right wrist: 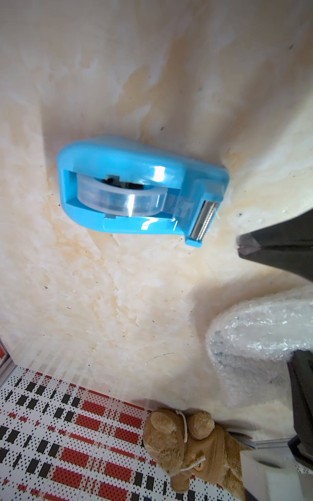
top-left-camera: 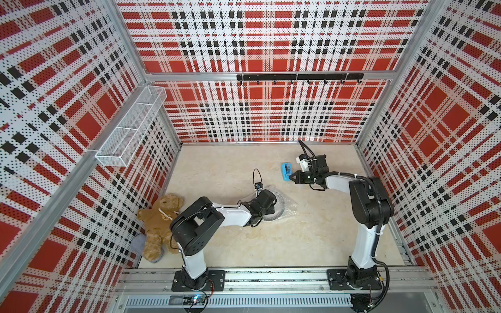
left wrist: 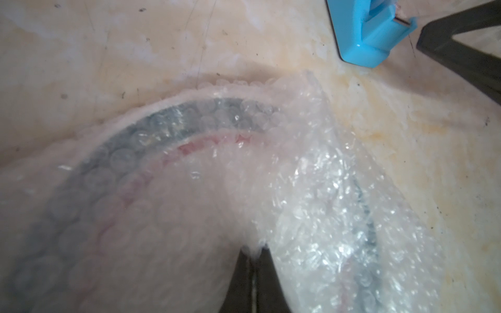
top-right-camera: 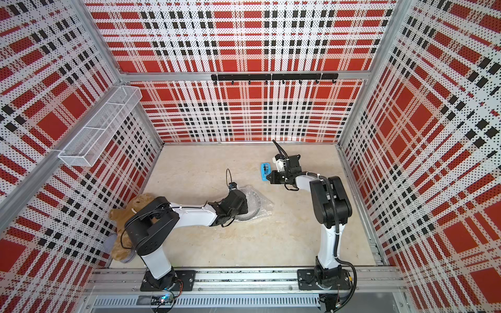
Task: Wrap dinner plates in bubble wrap
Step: Pull the tape from the tape cutter.
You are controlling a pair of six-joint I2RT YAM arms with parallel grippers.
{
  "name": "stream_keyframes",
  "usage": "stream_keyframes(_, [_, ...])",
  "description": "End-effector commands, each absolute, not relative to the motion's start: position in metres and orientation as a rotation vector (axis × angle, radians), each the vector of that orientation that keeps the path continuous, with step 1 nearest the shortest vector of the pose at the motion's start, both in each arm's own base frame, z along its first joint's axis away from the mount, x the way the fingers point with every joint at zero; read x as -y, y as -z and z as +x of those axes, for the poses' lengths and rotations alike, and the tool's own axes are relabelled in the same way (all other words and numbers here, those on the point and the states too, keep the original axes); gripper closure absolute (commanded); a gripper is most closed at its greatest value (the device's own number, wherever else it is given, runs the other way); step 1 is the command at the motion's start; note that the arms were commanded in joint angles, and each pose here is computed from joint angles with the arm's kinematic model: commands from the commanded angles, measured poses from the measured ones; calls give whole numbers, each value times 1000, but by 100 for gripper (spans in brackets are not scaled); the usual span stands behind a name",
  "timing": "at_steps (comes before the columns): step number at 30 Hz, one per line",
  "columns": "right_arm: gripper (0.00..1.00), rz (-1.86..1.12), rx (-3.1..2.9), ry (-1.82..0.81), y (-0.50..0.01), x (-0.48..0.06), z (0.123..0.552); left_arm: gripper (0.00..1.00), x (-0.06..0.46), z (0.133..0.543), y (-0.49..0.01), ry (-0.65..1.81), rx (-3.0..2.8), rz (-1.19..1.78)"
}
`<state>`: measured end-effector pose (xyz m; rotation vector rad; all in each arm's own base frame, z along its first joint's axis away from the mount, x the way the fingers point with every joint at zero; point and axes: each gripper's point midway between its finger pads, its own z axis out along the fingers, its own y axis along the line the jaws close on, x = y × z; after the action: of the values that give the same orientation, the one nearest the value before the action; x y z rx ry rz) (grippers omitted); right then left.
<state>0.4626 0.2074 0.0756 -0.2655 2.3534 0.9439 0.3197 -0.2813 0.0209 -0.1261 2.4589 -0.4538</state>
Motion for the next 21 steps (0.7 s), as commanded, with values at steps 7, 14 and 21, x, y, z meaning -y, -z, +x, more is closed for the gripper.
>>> stream_keyframes(7, [100, -268, -2335, -1021, -110, -217, 477, 100, 243, 252, 57, 210, -2799, -11])
stream_keyframes(14, [100, -230, -2449, -987, -90, -213, 481, 100, 243, 252, 57, 209, -2797, -12])
stream_keyframes(21, [100, -171, -2573, -975, -58, -210, 477, 100, 242, 252, 57, 207, -2799, -10])
